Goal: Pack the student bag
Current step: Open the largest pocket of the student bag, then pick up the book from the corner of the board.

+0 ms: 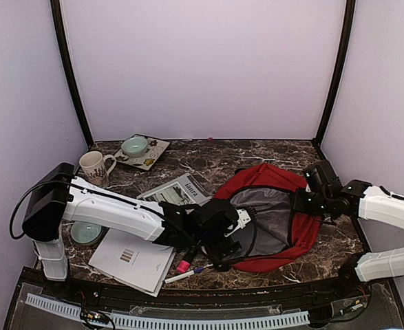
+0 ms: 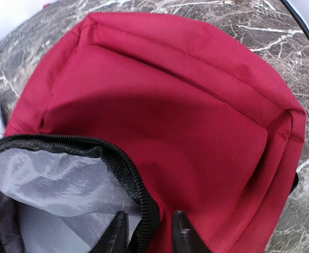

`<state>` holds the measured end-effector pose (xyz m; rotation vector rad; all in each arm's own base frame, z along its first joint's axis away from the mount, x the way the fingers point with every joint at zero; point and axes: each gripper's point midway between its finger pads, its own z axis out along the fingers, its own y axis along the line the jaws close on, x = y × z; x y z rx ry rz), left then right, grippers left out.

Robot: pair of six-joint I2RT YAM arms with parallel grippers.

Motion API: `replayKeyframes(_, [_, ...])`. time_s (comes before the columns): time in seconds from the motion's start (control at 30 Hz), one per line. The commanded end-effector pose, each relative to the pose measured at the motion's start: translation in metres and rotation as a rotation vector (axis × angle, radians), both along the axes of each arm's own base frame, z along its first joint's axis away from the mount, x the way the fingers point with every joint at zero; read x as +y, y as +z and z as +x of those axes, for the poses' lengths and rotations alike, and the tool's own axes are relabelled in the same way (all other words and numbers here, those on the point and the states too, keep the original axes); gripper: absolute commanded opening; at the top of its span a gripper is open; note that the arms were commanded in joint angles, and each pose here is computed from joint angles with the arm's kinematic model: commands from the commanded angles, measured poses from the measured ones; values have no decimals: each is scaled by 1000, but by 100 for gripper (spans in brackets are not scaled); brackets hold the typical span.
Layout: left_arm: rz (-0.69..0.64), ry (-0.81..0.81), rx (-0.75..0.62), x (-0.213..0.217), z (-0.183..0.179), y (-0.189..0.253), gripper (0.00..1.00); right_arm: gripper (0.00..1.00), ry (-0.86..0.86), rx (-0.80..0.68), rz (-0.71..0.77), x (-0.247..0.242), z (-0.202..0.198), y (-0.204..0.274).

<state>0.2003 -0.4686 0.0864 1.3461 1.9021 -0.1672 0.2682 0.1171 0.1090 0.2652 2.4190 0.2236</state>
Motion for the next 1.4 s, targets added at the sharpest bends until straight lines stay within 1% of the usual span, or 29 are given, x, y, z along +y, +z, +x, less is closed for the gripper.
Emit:
replayKeyframes(0.0, [-50,-11,-55,1,3,56,91,58,-27,-46,-6,-9,0,27])
replayKeyframes(0.07, [-50,-19,-69,1,3,65,91,76,-65,-58,-15,-19,-4,32])
replayKeyframes(0.1, [-50,-22,-74,1,4,71,91,82,-79,-73,-12,-22,-6,37])
replayKeyframes(0.27, [-49,-90,-59,0,-6,98,91,91,-104,-129,-2,-30,-9,62])
replayKeyframes(0.4, [-108,-119,-59,5,-11,126,91,98,-131,-168,-17,-38,-8,82])
replayKeyframes(0.53, [-166,-72,-24,23,-2,153,91,100,-148,-213,-28,-43,-5,109])
replayKeyframes(0.63, [-213,36,40,48,17,167,90,100,-136,-266,-7,-38,2,132])
replayKeyframes(0.73, [-264,182,121,81,38,177,89,99,-22,-335,54,-14,12,158])
replayKeyframes(0.83, [-271,318,172,113,49,181,89,96,109,-383,134,16,19,176])
replayKeyframes(0.93, [-216,456,241,147,42,174,88,95,231,-392,197,45,23,182])
replayKeyframes(1.0, [-198,560,301,168,33,167,86,95,358,-402,234,74,22,183])
replayKeyframes(1.13, [-236,718,415,201,12,155,83,97,620,-437,256,136,6,182])
replayKeyframes(1.23, [-255,857,476,228,-1,141,83,99,778,-451,270,181,-7,178])
replayKeyframes(1.3, [-263,949,506,246,-7,132,83,100,853,-435,295,207,-11,173])
replayKeyframes(1.37, [-267,1026,567,260,-13,120,82,100,905,-399,302,231,-12,160])
